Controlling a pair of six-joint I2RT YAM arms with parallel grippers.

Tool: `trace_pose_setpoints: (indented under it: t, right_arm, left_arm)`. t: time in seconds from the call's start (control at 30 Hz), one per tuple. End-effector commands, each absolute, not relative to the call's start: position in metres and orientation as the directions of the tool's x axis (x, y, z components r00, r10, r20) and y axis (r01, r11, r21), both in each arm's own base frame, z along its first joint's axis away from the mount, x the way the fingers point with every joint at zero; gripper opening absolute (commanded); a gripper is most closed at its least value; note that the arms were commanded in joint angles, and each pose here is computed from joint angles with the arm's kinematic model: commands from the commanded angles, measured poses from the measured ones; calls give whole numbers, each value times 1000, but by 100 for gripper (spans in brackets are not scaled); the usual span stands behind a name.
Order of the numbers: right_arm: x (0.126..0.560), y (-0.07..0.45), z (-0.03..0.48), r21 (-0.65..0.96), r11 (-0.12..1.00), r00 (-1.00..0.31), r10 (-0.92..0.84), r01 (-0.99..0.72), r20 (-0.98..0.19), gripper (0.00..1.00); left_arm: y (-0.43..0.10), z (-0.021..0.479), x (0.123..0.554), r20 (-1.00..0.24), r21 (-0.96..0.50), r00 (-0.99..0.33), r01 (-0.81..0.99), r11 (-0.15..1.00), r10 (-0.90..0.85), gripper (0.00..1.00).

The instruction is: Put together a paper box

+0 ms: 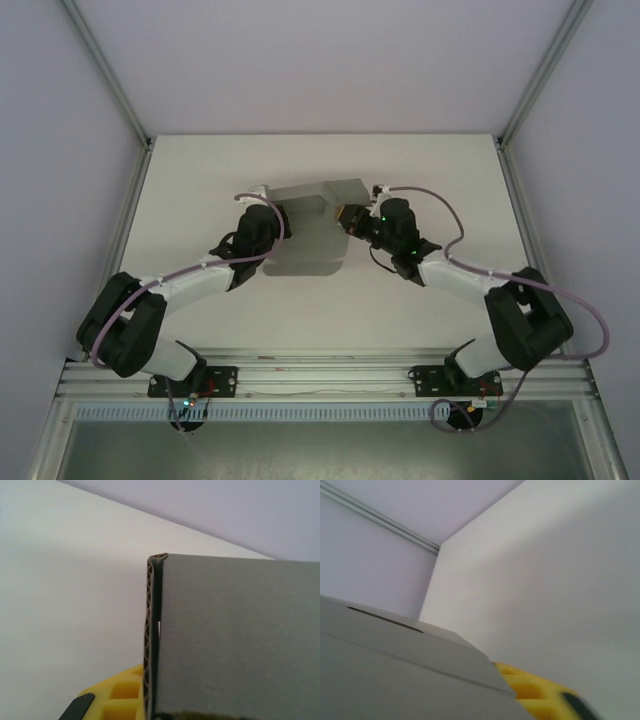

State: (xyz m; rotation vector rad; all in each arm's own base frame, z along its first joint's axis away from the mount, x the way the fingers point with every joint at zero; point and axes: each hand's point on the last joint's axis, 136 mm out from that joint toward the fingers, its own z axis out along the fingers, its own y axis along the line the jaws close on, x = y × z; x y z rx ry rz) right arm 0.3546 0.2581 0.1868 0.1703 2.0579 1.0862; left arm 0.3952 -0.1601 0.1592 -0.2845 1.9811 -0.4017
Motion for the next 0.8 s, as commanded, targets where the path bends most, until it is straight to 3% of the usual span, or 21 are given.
trace_pose_setpoints:
  t: [0.0, 0.13, 0.27, 0.37, 0.5, 0.63, 0.77]
  right_arm:
    - [342, 230, 188, 641, 740, -633, 398, -206, -664, 49]
    - [327, 175, 192, 532, 839, -560, 391, -108, -731, 77]
    - [312, 124, 210, 461, 886, -451, 393, -48, -801, 89]
    - [310, 92, 225, 460, 888, -412, 418, -4, -810, 91]
    - [314, 99, 238, 433, 896, -453, 348, -97, -821, 95]
    - [327, 121, 234, 401, 897, -532, 252, -186, -808, 85]
    - [332, 151, 233, 399, 853, -594, 136, -338, -793, 82]
  left_arm:
    - [-162, 183, 394, -844, -414, -381, 17, 910, -377, 0]
    - [-159, 177, 389, -850, -376, -408, 29, 926, -333, 0]
    - [-160, 167, 384, -844, -356, -444, 41, 934, -302, 0]
    - [-168, 162, 381, -844, -352, -462, 94, 931, -273, 0]
    - [-178, 160, 380, -837, -353, -491, 145, 924, -242, 0]
    - [-181, 162, 381, -836, -359, -492, 157, 920, -243, 0]
    - [-183, 162, 382, -837, -354, -496, 166, 920, -232, 0]
